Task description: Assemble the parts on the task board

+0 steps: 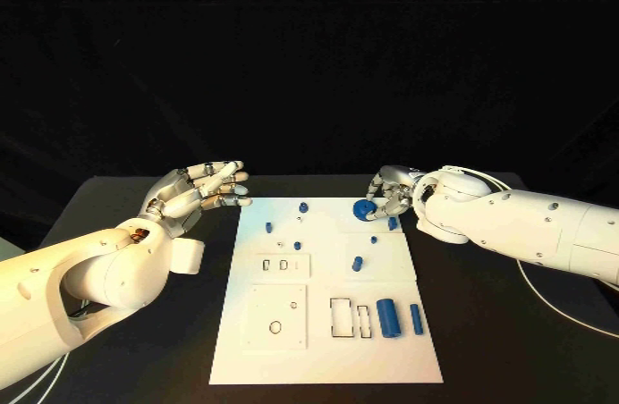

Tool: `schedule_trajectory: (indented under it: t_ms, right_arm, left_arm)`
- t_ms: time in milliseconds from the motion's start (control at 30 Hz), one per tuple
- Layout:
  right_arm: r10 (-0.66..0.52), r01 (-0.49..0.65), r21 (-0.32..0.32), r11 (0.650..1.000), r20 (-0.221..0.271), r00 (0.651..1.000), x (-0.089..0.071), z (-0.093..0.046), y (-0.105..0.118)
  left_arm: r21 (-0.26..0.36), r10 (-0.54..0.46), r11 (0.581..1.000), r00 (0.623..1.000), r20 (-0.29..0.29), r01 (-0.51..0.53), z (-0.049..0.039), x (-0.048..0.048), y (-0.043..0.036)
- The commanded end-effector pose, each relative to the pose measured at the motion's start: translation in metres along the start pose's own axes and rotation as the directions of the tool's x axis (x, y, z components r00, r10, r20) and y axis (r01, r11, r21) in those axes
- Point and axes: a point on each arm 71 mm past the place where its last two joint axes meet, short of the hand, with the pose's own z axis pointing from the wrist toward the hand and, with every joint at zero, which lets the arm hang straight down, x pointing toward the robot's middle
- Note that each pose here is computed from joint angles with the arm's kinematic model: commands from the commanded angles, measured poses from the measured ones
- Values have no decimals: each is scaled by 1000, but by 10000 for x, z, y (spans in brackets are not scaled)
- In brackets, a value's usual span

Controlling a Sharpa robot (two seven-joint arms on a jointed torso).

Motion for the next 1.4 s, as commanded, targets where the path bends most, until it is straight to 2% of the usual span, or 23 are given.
schedule_trajectory:
  t_ms: [33, 500, 767, 1067, 1400]
  right_arm:
    - [4, -4, -5, 1000, -30, 1000, 50, 2, 10]
    - [14, -15, -16, 1000, -31, 999, 63, 6, 52]
    - [-56, 55, -29, 998, -8, 998, 65, 8, 83]
    - [-142, 146, -65, 987, 64, 988, 61, -11, 148]
    - [-124, 144, -138, 980, 145, 982, 60, -95, 349]
  left_arm:
    - [9, -7, 1000, 1000, -20, 7, 4, 22, -11]
    - [8, -6, 1000, 1000, -19, 6, 3, 17, -11]
    - [8, -6, 1000, 1000, -19, 6, 3, 18, -11]
    - [6, -5, 1000, 1000, -17, 5, 2, 13, -10]
    - [6, -4, 1000, 1000, -16, 5, 7, 12, -7]
